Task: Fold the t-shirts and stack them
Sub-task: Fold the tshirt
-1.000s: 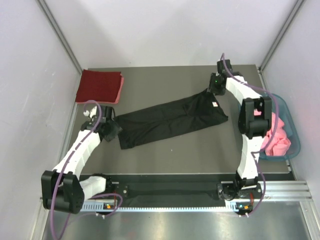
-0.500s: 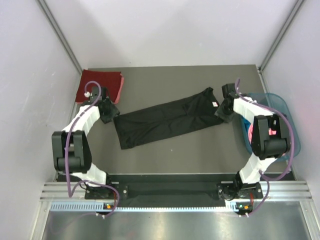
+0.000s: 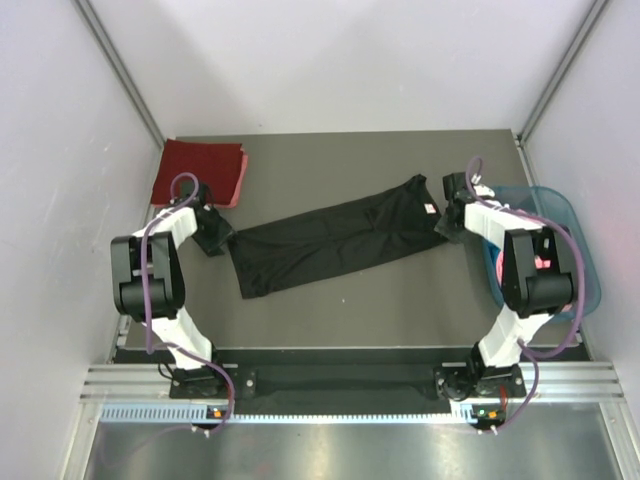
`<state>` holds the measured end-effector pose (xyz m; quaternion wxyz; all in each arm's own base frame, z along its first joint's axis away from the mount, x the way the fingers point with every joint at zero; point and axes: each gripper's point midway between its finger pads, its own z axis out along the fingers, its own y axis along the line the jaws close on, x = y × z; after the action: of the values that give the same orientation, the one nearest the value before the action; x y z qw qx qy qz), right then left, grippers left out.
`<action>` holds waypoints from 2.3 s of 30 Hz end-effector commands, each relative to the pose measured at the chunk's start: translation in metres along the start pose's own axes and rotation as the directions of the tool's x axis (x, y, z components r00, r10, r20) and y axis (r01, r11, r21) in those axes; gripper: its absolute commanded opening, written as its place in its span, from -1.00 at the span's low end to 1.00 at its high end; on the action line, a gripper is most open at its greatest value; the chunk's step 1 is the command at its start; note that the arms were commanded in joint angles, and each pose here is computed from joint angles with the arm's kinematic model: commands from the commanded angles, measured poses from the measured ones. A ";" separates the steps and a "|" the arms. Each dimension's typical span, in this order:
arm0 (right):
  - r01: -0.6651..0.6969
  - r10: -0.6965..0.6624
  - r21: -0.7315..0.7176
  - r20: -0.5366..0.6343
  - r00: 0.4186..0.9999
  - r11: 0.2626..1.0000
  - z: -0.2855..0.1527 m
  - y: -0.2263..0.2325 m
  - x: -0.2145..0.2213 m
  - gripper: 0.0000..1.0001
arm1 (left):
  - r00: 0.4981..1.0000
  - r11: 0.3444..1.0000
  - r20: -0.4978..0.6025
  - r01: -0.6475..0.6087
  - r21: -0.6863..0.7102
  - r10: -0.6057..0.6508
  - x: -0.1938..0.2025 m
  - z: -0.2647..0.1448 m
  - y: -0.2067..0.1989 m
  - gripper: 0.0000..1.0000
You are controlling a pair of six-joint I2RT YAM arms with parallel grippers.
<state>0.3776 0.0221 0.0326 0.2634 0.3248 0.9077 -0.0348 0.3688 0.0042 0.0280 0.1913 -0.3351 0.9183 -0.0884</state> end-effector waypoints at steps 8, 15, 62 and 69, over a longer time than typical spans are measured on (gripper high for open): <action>0.018 -0.018 0.002 0.082 0.996 1.000 0.013 0.006 -0.040 -0.51 | 0.995 0.998 0.080 -0.065 -0.006 0.066 -0.023 -0.016 -0.005 0.10; -0.005 0.008 -0.119 0.023 1.000 0.993 -0.024 0.021 -0.030 -0.21 | 0.995 0.993 -0.005 -0.104 0.057 0.104 -0.012 0.008 -0.014 0.09; 0.118 -0.120 -0.346 0.017 0.993 0.931 0.060 0.172 -0.037 0.07 | 0.994 0.997 -0.084 0.061 -0.051 -0.065 0.034 -0.010 0.018 -1.00; 0.140 -0.154 -0.419 0.001 0.988 0.897 0.072 0.194 -0.034 0.07 | 0.983 0.990 -0.119 0.140 0.016 -0.137 0.061 -0.011 0.015 -1.00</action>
<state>0.5512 0.1266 0.0394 0.3352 0.2158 0.9082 0.1274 0.3320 -0.0106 0.0203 0.1638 -0.3730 0.9063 -0.1125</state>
